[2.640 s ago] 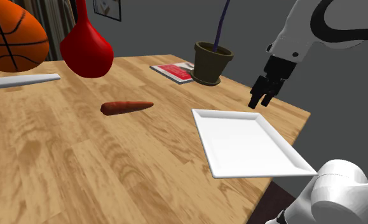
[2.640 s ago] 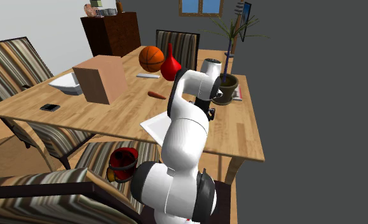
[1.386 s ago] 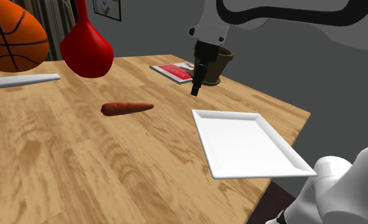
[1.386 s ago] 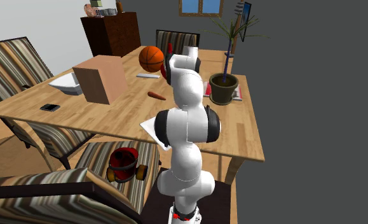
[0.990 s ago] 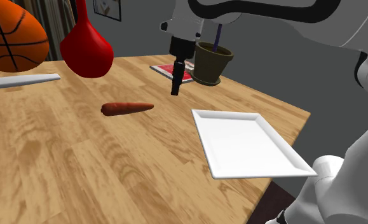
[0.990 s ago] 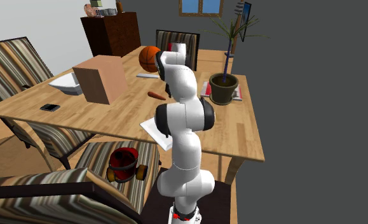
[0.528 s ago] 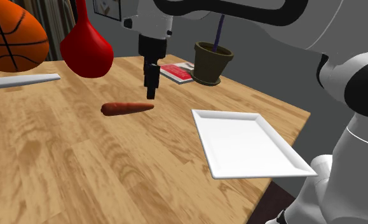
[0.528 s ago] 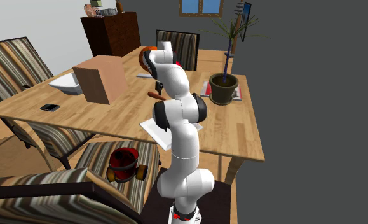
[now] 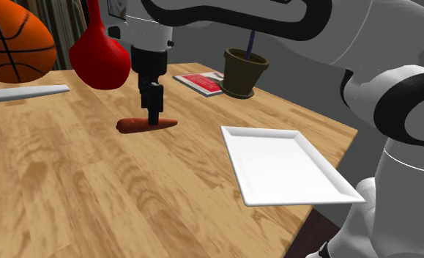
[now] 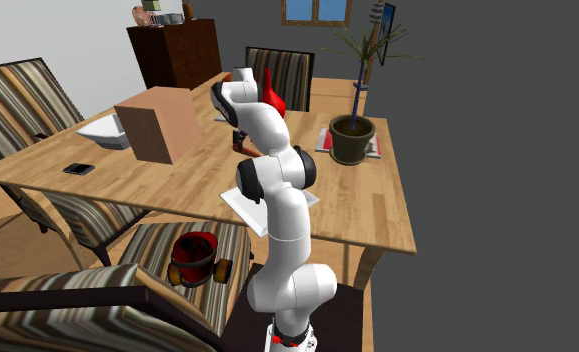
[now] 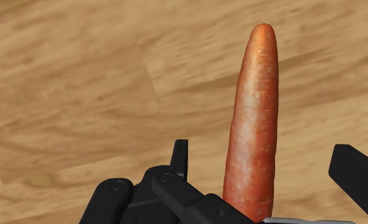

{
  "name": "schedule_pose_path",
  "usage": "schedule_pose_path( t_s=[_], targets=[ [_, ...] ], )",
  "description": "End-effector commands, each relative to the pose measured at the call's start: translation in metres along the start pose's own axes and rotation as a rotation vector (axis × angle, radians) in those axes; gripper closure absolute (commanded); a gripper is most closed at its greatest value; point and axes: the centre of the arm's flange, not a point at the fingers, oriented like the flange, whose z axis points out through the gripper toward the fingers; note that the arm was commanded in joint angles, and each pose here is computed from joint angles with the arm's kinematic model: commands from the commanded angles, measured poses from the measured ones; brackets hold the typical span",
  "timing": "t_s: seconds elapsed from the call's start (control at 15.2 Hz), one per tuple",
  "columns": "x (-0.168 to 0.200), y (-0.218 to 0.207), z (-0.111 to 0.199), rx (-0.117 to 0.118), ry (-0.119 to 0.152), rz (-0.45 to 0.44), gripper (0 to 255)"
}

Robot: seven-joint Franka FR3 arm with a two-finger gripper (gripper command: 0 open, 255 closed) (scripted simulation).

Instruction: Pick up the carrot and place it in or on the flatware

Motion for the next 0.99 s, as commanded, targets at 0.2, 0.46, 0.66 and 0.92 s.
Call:
schedule_pose_path(
  t_s=[0.2,0.46,0.66,0.92],
  targets=[
    [0.001,-0.001,0.024,0.000,0.000,-0.002,0],
    [0.001,-0.001,0.024,0.000,0.000,-0.002,0],
    [0.001,-0.001,0.024,0.000,0.000,-0.002,0],
    [0.001,-0.001,0.024,0.000,0.000,-0.002,255]
  ],
)
